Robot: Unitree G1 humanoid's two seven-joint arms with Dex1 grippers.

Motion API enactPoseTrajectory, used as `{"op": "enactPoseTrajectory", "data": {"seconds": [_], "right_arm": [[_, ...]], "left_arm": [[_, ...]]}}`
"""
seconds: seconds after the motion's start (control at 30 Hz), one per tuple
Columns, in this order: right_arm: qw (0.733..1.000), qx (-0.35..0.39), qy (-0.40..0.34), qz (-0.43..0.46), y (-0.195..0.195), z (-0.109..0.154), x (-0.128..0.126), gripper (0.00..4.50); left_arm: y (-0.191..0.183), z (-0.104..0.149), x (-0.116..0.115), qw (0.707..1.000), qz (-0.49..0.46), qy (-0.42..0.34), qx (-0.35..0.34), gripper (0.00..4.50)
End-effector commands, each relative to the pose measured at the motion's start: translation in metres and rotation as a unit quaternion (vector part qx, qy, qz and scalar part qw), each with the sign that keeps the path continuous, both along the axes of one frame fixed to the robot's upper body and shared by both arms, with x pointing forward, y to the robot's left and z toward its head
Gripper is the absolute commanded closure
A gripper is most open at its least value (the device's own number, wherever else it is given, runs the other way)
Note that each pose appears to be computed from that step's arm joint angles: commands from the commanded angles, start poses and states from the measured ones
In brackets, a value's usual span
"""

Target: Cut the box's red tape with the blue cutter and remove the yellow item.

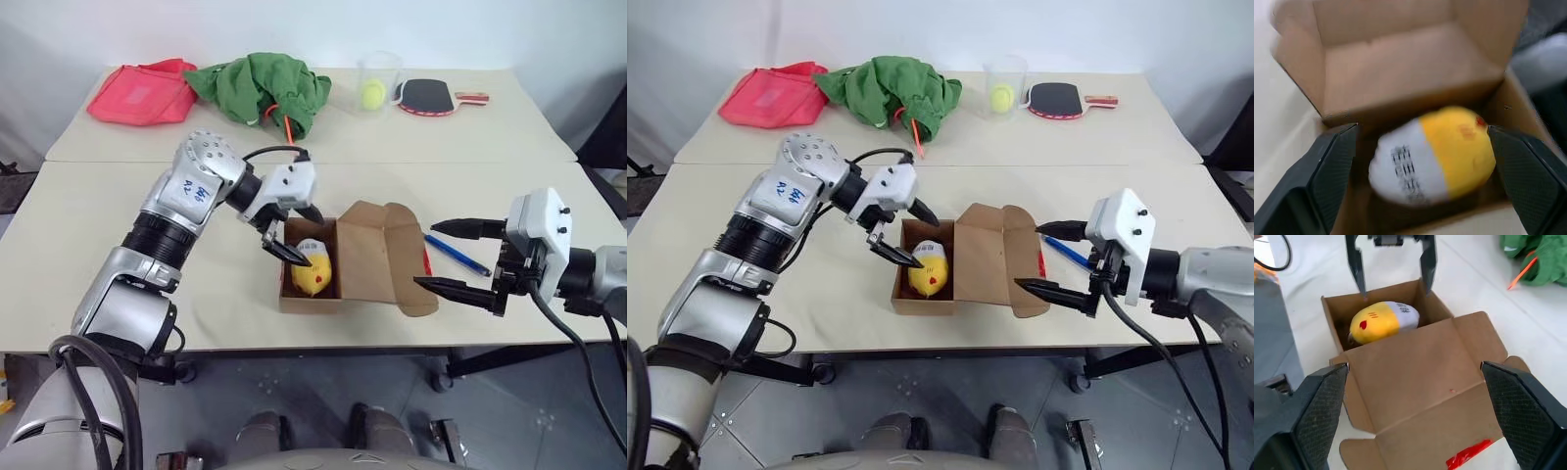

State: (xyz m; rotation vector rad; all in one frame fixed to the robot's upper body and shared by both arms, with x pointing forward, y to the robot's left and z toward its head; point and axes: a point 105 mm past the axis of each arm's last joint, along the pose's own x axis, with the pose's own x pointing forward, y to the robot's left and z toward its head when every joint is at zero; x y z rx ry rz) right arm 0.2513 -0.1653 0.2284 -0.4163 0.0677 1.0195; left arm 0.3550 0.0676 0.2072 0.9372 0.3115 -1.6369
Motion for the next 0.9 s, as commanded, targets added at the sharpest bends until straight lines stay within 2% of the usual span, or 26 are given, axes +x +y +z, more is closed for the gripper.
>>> {"op": "enactPoseTrajectory", "data": {"seconds": [0.03, 0.3, 0.33, 0.4, 0.63, 0.8, 0.9], "right_arm": [[0.999, 0.004, -0.033, -0.01, 0.003, 0.011, -0.006, 0.0], [0.999, 0.008, -0.037, -0.025, 0.005, 0.01, -0.006, 0.0], [0.999, 0.007, -0.037, -0.026, 0.004, 0.01, -0.006, 0.0], [0.999, 0.005, -0.04, -0.027, 0.003, 0.012, -0.005, 0.0], [0.999, 0.0, -0.044, -0.023, 0.002, 0.016, -0.001, 0.0], [0.999, -0.007, -0.046, -0.019, -0.001, 0.018, 0.003, 0.0], [0.999, -0.008, -0.045, -0.016, -0.002, 0.02, 0.005, 0.0]], "left_arm": [[0.004, -0.007, -0.01, 0.995, -0.066, -0.001, 0.074, 0.04], [0.001, -0.032, -0.007, 0.988, -0.096, -0.012, 0.12, 0.04], [-0.003, -0.034, -0.006, 0.988, -0.093, -0.01, 0.121, 0.2], [-0.008, -0.034, -0.005, 0.989, -0.091, -0.005, 0.118, 0.59], [-0.014, -0.021, -0.003, 0.992, -0.083, 0.001, 0.092, 2.58], [-0.017, 0.0, -0.002, 0.996, -0.075, -0.012, 0.056, 3.92], [-0.019, 0.012, -0.002, 0.997, -0.066, -0.013, 0.035, 4.47]]}}
